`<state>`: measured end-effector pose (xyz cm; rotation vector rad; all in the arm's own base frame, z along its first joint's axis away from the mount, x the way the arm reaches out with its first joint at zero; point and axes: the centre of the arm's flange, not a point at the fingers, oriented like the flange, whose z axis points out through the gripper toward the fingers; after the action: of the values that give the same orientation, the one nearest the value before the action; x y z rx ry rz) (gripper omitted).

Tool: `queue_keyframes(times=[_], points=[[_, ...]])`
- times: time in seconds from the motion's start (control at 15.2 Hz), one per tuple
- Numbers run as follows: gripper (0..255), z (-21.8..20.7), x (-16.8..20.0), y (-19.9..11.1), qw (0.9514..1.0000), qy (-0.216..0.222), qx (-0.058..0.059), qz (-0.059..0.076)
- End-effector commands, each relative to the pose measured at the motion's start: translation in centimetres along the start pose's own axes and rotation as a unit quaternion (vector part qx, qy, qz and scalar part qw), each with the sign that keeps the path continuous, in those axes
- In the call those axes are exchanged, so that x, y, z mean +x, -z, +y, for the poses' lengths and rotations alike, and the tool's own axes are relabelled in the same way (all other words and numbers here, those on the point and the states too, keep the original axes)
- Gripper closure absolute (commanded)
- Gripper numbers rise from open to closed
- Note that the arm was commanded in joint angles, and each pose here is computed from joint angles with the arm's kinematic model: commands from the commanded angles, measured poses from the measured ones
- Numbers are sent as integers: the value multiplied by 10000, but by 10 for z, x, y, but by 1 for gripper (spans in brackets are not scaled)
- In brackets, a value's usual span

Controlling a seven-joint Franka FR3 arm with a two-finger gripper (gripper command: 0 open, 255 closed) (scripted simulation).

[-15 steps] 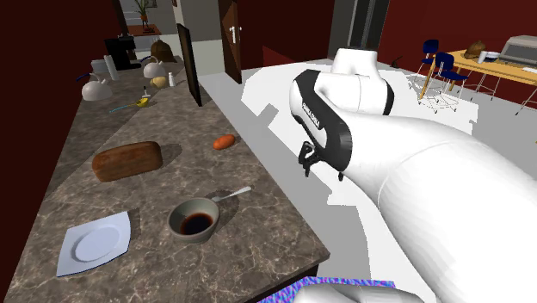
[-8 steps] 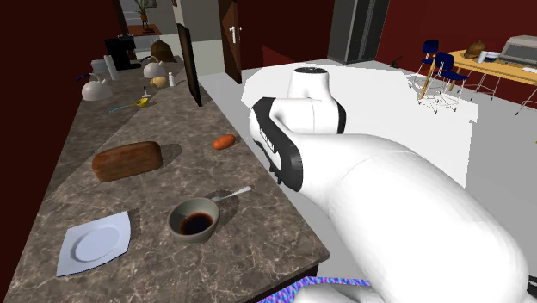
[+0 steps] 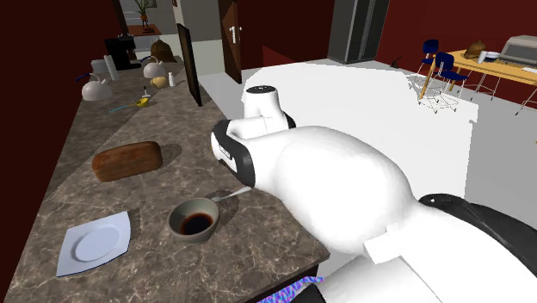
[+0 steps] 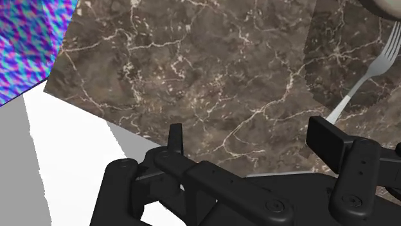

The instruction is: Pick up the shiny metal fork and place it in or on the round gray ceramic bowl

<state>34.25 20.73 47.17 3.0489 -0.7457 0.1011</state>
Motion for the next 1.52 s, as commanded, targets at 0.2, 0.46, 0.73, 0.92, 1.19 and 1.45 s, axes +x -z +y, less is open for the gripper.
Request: queue_keyframes(times=[0.2, 0.46, 0.73, 0.92, 1.19, 1.45], points=[[0, -62, -6, -34, 9971, -742, -102, 111], [0, -110, -2, -62, 9910, -1312, -192, 202], [0, -156, 7, -91, 9814, -1877, -283, 292], [0, -190, 18, -113, 9720, -2297, -350, 358], [0, -212, 27, -133, 9645, -2580, -395, 403], [0, -210, 28, -154, 9645, -2580, -395, 403]])
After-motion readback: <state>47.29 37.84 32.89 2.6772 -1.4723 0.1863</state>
